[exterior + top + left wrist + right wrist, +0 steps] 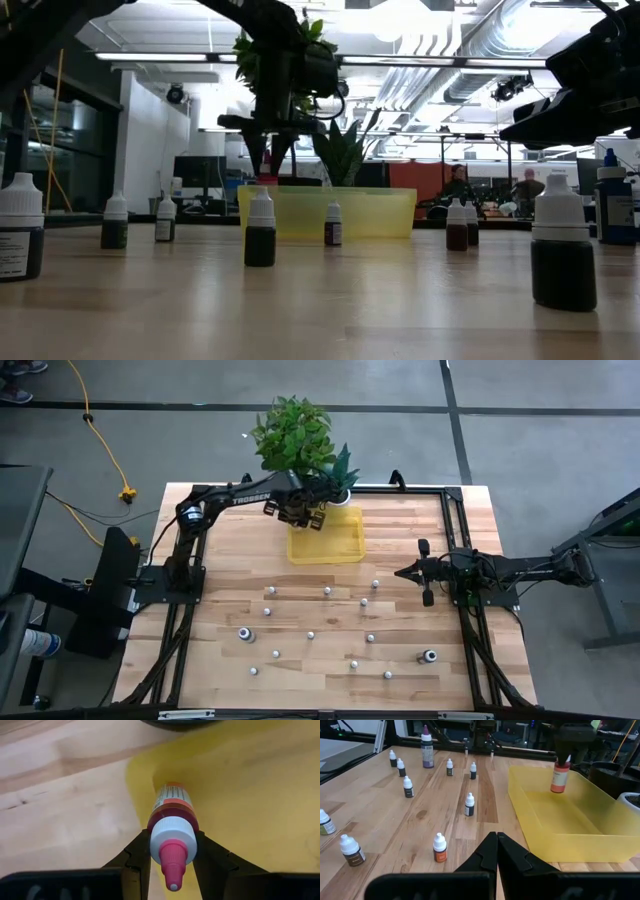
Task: Pick & Place food coloring
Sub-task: Put the large pink food coloring bottle into the yellow bin, then put the large purple food coloring bottle into the yellow bin
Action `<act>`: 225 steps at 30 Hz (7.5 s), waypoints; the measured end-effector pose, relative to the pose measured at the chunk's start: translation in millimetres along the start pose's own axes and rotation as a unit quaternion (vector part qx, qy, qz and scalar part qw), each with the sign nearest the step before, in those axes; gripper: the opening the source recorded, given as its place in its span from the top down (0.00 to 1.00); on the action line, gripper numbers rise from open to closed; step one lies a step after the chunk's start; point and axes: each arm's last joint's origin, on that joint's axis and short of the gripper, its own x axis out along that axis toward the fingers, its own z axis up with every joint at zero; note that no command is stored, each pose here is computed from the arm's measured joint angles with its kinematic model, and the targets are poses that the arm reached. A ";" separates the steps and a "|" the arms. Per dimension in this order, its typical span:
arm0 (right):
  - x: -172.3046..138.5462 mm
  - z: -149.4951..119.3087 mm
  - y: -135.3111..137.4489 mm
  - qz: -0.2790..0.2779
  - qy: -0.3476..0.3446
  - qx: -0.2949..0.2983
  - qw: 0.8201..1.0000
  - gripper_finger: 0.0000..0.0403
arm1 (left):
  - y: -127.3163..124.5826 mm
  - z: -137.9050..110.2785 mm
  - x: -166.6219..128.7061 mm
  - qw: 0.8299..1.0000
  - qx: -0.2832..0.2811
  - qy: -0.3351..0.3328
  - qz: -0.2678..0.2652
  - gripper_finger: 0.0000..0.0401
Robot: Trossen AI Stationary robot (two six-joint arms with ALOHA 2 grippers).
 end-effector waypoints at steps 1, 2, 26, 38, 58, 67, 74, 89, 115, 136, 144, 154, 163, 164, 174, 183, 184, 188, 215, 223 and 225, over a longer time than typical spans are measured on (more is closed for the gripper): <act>0.0 0.0 0.0 0.000 0.000 0.000 1.000 1.00 | 0.3 0.7 0.1 1.000 -0.005 -0.001 -0.001 0.74; 0.0 0.0 0.0 0.000 0.000 0.000 1.000 1.00 | 1.1 2.3 0.5 1.000 -0.009 -0.002 -0.002 0.74; 0.0 0.0 0.0 0.000 0.000 0.000 1.000 1.00 | 2.1 4.1 4.1 1.000 -0.003 0.005 0.001 0.59; 0.0 0.0 0.0 0.000 0.000 0.000 1.000 1.00 | -7.4 -5.4 1.4 1.000 0.026 -0.002 -0.007 0.59; 0.0 0.0 0.0 0.000 0.000 0.000 1.000 1.00 | -25.0 -80.4 -65.6 0.955 0.288 -0.035 -0.059 0.59; 0.0 0.0 0.0 0.000 0.000 0.000 1.000 1.00 | -4.5 -165.6 -125.5 0.908 0.412 -0.036 -0.071 0.59; 0.0 0.0 0.0 0.000 0.000 0.000 1.000 1.00 | 35.8 -224.9 -136.9 0.896 0.430 -0.027 -0.106 0.59; -0.1 0.1 0.0 0.000 -0.001 0.000 1.000 1.00 | 100.7 -303.3 -97.3 0.875 0.458 0.060 -0.144 0.59; 0.0 0.0 0.0 0.000 0.000 0.000 1.000 1.00 | 85.5 -344.2 -99.3 0.810 0.545 -0.011 -0.216 0.50; 0.0 0.0 0.0 0.000 0.000 0.000 1.000 1.00 | 58.4 -352.3 -60.4 0.827 0.551 0.015 -0.113 0.31; 0.0 0.0 0.0 0.000 0.000 0.000 1.000 1.00 | 54.3 -354.2 -53.9 0.828 0.552 0.021 -0.101 0.31; 0.0 0.0 0.0 0.000 0.000 0.000 1.000 1.00 | 54.2 -354.3 -54.0 0.829 0.550 0.022 -0.102 0.41; 0.0 0.0 0.0 0.000 0.000 0.000 1.000 1.00 | 54.3 -355.3 -54.1 0.827 0.551 0.038 -0.106 0.60; 0.0 0.0 0.0 0.000 0.000 0.000 1.000 1.00 | 54.4 -355.4 -54.1 0.827 0.551 0.040 -0.107 0.62; 0.0 0.0 0.0 0.000 0.000 0.000 1.000 1.00 | 53.1 -353.5 -64.2 0.825 0.553 0.043 -0.110 0.77; -0.1 0.0 0.0 0.000 0.000 0.000 1.000 1.00 | 44.5 -320.7 -115.4 0.845 0.521 0.008 -0.115 0.75; -0.1 0.0 0.0 0.000 0.000 0.000 1.000 1.00 | 43.2 -315.4 -121.8 0.846 0.520 -0.001 -0.119 0.75; 0.0 0.0 0.0 0.000 0.000 0.000 1.000 1.00 | 39.4 -290.4 -142.3 0.854 0.503 -0.021 -0.131 0.75; 0.0 0.0 0.0 0.000 0.000 0.000 1.000 1.00 | -28.4 -80.1 -94.4 0.964 0.236 -0.016 -0.124 0.74; 0.0 0.1 0.0 0.000 0.000 0.000 1.000 1.00 | -18.8 -42.5 -79.1 0.988 0.134 0.013 -0.072 0.74; 0.0 0.1 0.0 0.000 0.000 0.000 1.000 1.00 | -14.4 -38.4 -73.9 0.991 0.116 0.022 -0.060 0.74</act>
